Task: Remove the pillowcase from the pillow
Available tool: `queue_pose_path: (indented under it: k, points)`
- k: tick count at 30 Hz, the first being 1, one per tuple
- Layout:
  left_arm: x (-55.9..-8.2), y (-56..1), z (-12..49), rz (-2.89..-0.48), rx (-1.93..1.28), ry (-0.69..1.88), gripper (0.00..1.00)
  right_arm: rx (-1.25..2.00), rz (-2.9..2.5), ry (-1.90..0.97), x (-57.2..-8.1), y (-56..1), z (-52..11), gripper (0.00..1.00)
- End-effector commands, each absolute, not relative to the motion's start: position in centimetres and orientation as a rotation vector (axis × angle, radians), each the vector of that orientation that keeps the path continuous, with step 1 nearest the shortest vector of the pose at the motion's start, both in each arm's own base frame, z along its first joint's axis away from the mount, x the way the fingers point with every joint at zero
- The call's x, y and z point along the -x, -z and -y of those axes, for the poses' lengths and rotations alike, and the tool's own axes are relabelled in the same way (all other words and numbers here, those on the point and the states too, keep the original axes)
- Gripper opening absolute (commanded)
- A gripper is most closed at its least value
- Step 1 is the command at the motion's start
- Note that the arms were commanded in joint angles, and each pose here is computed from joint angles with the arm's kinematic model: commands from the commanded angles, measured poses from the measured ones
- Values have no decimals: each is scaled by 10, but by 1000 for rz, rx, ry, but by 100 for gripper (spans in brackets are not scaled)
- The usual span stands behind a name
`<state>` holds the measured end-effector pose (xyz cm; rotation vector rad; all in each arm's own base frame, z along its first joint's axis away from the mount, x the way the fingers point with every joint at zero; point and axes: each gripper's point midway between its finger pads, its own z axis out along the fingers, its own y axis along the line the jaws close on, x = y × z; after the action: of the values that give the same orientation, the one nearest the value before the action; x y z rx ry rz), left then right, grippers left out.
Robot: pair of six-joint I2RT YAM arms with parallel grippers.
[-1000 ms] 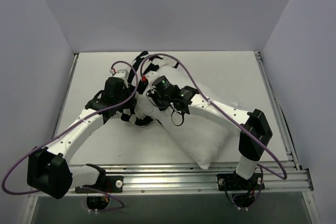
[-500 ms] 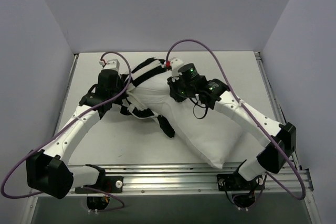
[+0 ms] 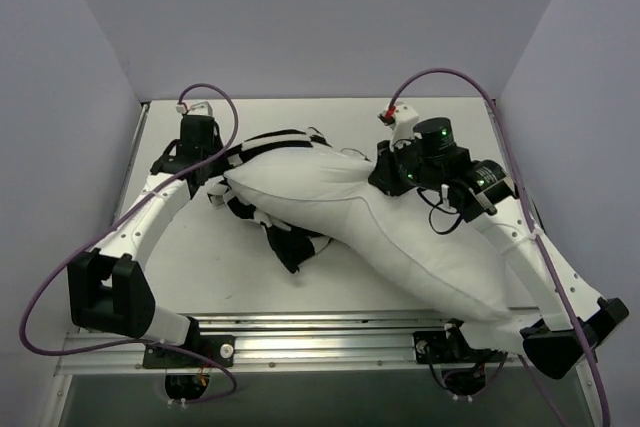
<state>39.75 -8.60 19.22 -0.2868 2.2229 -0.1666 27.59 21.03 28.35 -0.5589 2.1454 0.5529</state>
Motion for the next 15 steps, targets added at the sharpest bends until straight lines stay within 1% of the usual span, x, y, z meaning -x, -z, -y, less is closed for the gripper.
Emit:
queue_pose_path:
  k: [1, 6, 9, 15]
  points:
    - [-401, -173, 1, -2217, 521, -159, 2, 428, -1910, -524, -269, -371, -172, 0]
    - [-403, -141, 2, -2267, 638, -49, 2, 397, -1859, -548, -268, -393, -168, 0]
    - [-408, -132, 1, -2279, 670, -22, 2, 393, -1822, -576, -268, -407, -171, 0]
    - [-425, -143, -17, -2248, 709, -45, 2, 276, -1769, -508, -287, -438, -159, 0]
